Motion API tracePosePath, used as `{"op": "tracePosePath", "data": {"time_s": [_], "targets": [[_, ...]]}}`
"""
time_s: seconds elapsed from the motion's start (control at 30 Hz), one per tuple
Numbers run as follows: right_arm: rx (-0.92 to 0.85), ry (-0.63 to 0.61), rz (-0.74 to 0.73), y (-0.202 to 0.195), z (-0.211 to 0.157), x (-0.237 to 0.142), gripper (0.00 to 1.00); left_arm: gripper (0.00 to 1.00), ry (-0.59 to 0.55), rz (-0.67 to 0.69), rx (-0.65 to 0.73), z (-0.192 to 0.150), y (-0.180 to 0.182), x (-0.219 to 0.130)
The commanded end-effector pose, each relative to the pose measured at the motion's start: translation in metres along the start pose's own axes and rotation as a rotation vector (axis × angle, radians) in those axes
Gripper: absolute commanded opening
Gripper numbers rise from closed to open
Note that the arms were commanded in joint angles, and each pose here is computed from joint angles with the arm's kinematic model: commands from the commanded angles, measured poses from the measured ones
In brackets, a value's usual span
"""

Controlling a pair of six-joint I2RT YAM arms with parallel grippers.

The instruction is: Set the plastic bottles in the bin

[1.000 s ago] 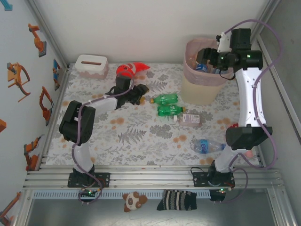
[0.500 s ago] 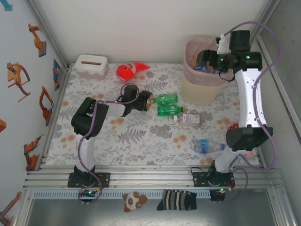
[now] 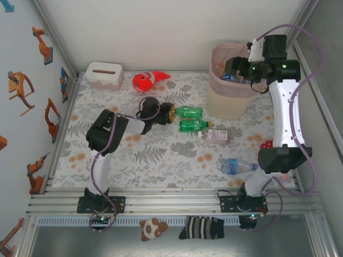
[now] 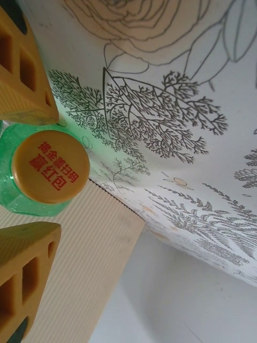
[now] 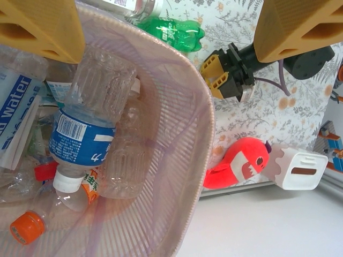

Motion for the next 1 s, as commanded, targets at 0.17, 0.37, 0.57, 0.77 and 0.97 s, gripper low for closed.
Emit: {"op": "tracePosePath", "data": {"time_s": [0.17, 0.37, 0.57, 0.77, 0.97], "targets": [[-0.033, -0.036, -0.013, 0.002, 0.001, -0.017, 0.81, 0.51, -0.063, 0.135, -0.036, 0.013, 0.036, 0.009], [-0.041, -0.038, -0.019, 0.002, 0.0, -0.02, 0.81, 0.49, -0.078, 0.169, -0.017, 0.016, 0.035, 0.009], [-0.048, -0.035, -0.022, 0.001, -0.002, -0.021, 0.81, 0.48, -0.107, 0.225, 0.022, 0.021, 0.036, 0.005], [-0.05, -0.036, -0.025, 0.001, -0.002, -0.022, 0.81, 0.46, -0.124, 0.232, 0.028, 0.026, 0.036, 0.004], [-0.047, -0.034, -0.024, 0.001, -0.002, -0.021, 0.81, 0.44, -0.137, 0.227, 0.025, 0.031, 0.035, 0.003]]}}
Point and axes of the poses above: each hand's point on the last joint's axis, 136 mm out from that joint toward the fingers, its own x axis out along the fingers, its own y axis along the line the jaws close on, z = x × y, the point moved 2 cm from there along -x, back along the fingers, and after that the axes turned 5 degrees about x, right-handed, at the moved point
